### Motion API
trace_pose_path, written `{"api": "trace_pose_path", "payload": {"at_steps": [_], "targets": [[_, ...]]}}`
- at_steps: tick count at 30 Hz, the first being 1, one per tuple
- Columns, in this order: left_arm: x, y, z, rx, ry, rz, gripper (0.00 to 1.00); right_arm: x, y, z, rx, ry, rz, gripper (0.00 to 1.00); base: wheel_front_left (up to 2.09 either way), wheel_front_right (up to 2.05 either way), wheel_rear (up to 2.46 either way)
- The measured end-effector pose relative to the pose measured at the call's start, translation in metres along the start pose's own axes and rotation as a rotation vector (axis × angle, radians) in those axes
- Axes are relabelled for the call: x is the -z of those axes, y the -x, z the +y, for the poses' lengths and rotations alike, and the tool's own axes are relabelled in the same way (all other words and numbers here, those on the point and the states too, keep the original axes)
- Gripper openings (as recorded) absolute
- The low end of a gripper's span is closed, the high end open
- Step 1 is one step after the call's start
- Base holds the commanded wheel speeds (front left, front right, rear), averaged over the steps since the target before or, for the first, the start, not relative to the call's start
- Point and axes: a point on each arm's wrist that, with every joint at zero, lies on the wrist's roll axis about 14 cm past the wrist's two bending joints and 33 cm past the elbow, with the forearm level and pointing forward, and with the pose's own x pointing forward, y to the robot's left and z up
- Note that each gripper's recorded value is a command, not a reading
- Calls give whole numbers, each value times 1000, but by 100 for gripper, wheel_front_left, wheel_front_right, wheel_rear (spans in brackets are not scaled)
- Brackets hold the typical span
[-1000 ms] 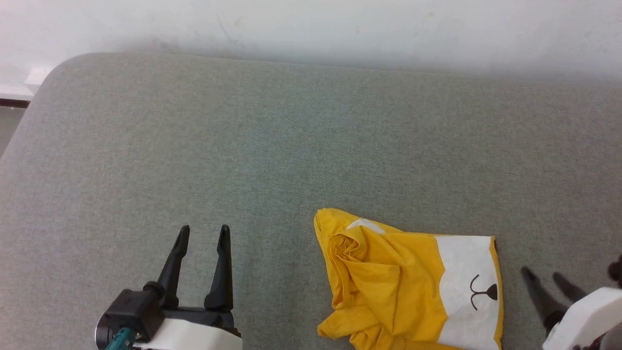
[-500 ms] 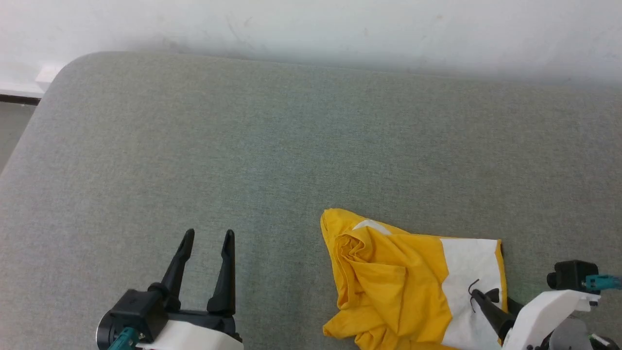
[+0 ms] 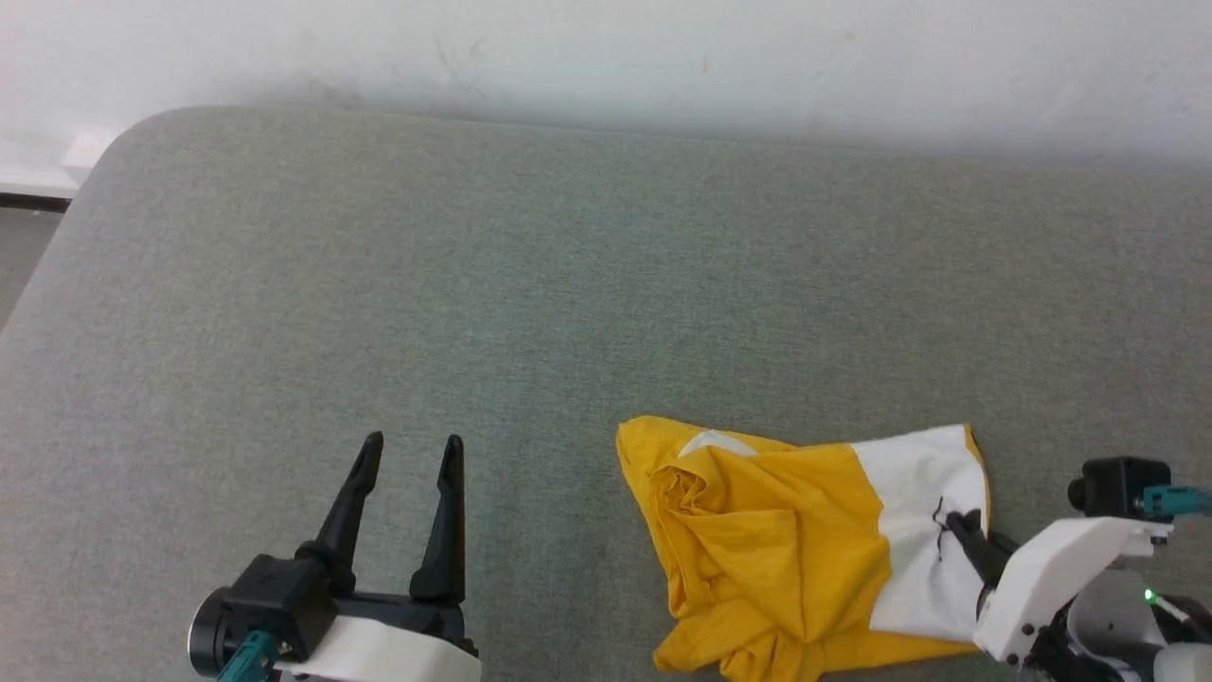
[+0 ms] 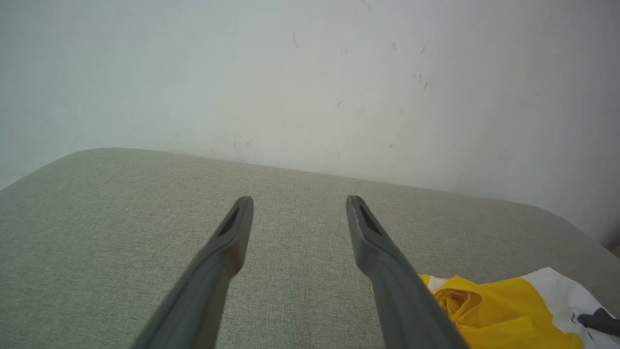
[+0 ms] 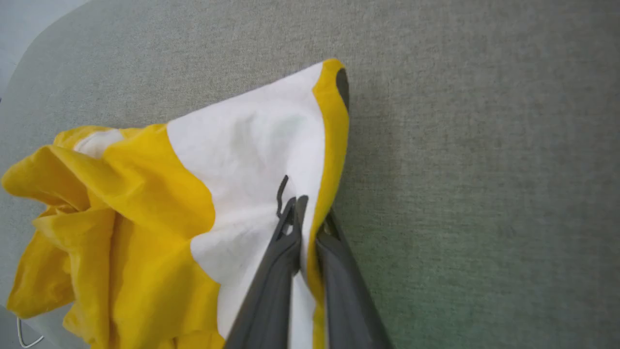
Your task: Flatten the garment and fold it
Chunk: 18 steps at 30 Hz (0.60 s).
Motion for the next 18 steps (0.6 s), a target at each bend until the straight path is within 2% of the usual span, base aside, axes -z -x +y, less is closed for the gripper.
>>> {"api": "trace_pose_path", "payload": {"at_steps": [8, 18], "targets": [[-3, -10, -12, 43, -21, -19, 100, -41, 7, -8, 39, 107, -75, 0, 0, 0, 0], [2, -31, -38, 142, -31, -5, 100, -100, 31, -50, 171, 292, -131, 0, 0, 0, 0]]}}
